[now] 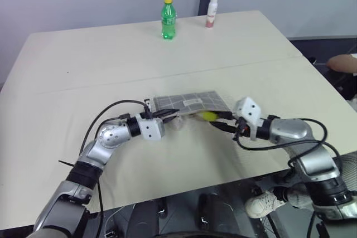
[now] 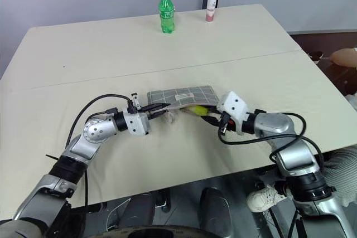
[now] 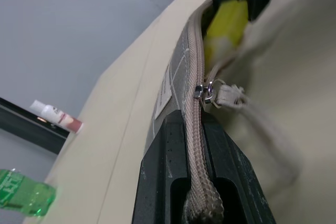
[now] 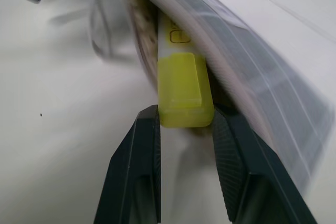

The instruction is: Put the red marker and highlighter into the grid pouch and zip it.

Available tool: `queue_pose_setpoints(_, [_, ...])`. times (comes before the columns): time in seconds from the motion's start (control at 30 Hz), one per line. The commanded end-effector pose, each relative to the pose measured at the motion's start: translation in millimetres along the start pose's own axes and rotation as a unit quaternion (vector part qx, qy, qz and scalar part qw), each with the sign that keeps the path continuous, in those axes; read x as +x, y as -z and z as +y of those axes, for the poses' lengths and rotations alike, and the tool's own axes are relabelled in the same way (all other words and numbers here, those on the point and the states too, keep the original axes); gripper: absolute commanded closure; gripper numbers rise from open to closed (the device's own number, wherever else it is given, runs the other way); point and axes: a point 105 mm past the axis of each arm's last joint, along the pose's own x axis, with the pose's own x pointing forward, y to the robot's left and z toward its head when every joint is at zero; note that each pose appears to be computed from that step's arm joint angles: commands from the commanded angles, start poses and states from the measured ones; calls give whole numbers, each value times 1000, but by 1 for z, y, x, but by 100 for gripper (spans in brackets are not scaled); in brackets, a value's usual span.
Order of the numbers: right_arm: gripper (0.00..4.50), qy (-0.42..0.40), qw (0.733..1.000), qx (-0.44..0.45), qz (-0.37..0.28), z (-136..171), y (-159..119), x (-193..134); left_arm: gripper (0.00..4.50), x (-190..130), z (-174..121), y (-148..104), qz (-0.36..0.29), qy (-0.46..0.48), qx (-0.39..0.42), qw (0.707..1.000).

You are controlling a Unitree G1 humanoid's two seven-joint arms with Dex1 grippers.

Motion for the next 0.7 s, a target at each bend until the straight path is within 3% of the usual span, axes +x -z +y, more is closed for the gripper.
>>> queue_pose_setpoints(0.03, [369, -17, 996, -88, -17, 3, -18, 7, 450, 3, 10, -15, -45, -8, -2, 999])
queue_pose_setpoints(0.33, [369, 20, 991, -120, -56, 0, -29, 25, 450, -2, 3, -17, -56, -2, -36, 998])
queue_pose_setpoints(0.57, [16, 26, 996, -38, -77, 1, -31, 7, 450, -10, 15, 0, -13, -39, -42, 998])
queue_pose_setpoints(0.7, [7, 26, 994, 50, -99, 2, -34, -21, 450, -19, 18, 11, 13, -65, -42, 997])
